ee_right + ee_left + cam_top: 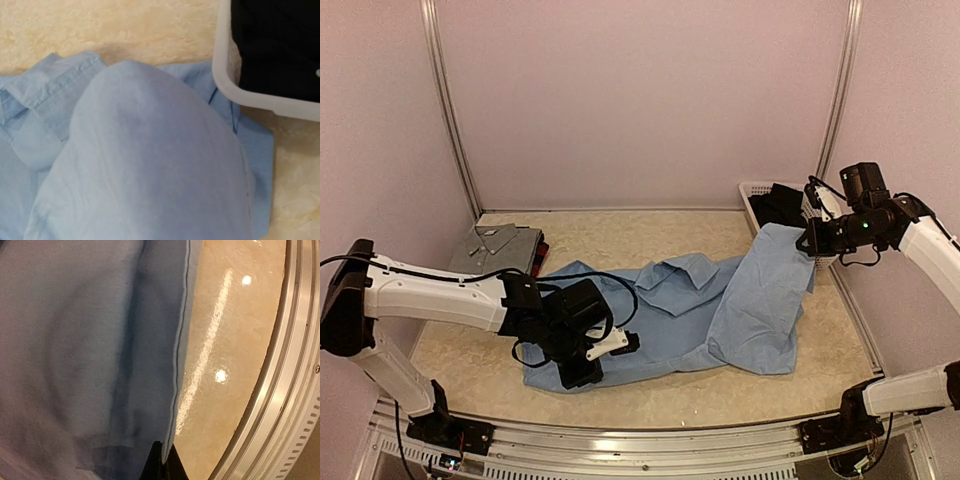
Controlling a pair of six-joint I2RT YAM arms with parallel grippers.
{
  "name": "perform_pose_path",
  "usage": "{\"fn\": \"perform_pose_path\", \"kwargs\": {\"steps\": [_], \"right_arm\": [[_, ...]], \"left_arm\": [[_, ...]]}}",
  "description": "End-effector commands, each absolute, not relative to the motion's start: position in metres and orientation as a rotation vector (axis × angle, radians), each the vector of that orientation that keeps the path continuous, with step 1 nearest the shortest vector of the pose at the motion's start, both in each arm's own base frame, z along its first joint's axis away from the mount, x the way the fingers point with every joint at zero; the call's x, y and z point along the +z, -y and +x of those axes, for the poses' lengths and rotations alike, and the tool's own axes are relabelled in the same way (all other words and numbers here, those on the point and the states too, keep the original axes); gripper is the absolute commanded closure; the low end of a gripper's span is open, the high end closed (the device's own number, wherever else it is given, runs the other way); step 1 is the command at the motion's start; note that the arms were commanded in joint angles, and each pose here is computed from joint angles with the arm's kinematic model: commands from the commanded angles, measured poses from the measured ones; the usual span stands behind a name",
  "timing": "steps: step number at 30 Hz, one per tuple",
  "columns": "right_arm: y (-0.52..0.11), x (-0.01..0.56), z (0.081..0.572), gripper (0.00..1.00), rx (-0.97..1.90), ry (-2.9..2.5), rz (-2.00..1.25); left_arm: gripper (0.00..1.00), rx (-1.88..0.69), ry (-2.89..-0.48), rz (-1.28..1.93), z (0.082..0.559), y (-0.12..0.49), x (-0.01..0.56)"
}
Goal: Fold and stack the long sleeve shirts
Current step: Pick up the flattened shirt from the center of the board.
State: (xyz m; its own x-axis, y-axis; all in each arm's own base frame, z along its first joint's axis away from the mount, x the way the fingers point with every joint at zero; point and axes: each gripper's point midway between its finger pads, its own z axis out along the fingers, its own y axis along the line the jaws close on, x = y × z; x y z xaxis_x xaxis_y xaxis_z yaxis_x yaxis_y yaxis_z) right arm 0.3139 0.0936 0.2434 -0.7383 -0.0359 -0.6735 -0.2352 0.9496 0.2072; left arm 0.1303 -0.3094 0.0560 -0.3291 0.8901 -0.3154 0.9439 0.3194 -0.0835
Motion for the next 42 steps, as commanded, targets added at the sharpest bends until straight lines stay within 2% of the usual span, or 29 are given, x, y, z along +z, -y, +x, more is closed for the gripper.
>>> {"fn": "perform_pose_path", "kwargs": {"steps": [1, 7, 11, 17, 25, 29, 35, 39, 42], "right_arm": [[-0.083, 0.257, 0.32, 1.0, 0.313, -2.363, -0.155], [-0.086, 0.261, 0.324, 1.0, 0.324, -2.35, -0.168], [-0.091, 0.262, 0.327, 1.0, 0.348, -2.331, -0.203], [-0.091, 0.266, 0.337, 1.0, 0.336, -2.297, -0.201], [-0.098, 0.264, 0.367, 1.0, 0.343, -2.267, -0.212], [-0.097, 0.262, 0.385, 1.0, 0.313, -2.27, -0.219], [-0.091, 0.258, 0.403, 1.0, 0.241, -2.281, -0.216], [-0.088, 0.252, 0.406, 1.0, 0.212, -2.291, -0.218], [-0.086, 0.249, 0.405, 1.0, 0.192, -2.3, -0.214]], "left_arm": [[1.0, -0.319, -2.32, 1.484, 0.161, 0.31, 0.106], [0.98, -0.226, -2.349, 1.342, 0.184, 0.294, 0.125], [0.98, -0.178, -2.417, 1.309, 0.193, 0.278, 0.111], [0.97, -0.235, -2.45, 1.319, 0.197, 0.281, 0.098], [0.92, -0.157, -2.537, 1.316, 0.213, 0.282, 0.069], [0.82, -0.168, -2.561, 1.317, 0.216, 0.287, 0.055], [0.61, -0.28, -2.571, 1.297, 0.215, 0.291, 0.051], [0.43, -0.455, -2.517, 1.282, 0.21, 0.299, 0.071], [0.37, -0.627, -2.474, 1.304, 0.197, 0.307, 0.084]]}}
